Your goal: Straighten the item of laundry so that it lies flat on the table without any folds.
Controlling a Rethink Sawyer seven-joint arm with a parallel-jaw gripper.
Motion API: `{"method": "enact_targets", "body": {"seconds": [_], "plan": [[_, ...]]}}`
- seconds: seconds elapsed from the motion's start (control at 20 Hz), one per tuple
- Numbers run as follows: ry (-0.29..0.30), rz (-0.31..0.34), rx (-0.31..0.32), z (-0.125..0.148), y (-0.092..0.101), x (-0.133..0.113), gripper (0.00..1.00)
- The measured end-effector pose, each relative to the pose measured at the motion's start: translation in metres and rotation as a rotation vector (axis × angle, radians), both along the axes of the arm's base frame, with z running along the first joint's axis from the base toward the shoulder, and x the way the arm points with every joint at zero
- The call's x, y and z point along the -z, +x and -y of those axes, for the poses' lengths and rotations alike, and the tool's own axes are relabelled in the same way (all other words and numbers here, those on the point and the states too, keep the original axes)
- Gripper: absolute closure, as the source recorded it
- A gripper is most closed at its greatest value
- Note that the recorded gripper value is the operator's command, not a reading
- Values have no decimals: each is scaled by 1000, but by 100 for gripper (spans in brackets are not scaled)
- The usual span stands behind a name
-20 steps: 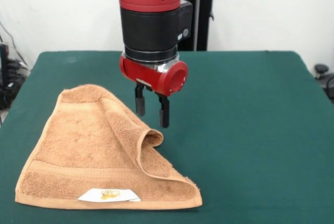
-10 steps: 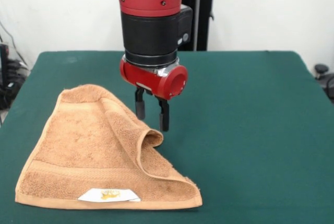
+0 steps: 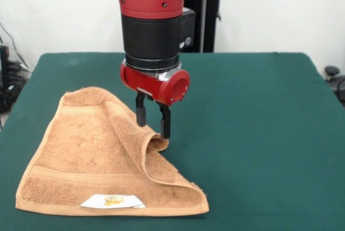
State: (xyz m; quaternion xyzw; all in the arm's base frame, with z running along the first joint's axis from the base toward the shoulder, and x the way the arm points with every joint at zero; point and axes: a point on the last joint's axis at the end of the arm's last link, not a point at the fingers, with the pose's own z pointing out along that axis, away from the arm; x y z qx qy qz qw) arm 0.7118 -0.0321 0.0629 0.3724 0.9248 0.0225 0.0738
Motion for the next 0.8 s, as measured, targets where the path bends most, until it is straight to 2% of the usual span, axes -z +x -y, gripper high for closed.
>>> {"method": "enact_targets", "body": {"seconds": [0.8], "plan": [[13,-42,44,27,-13,27,0]]}}
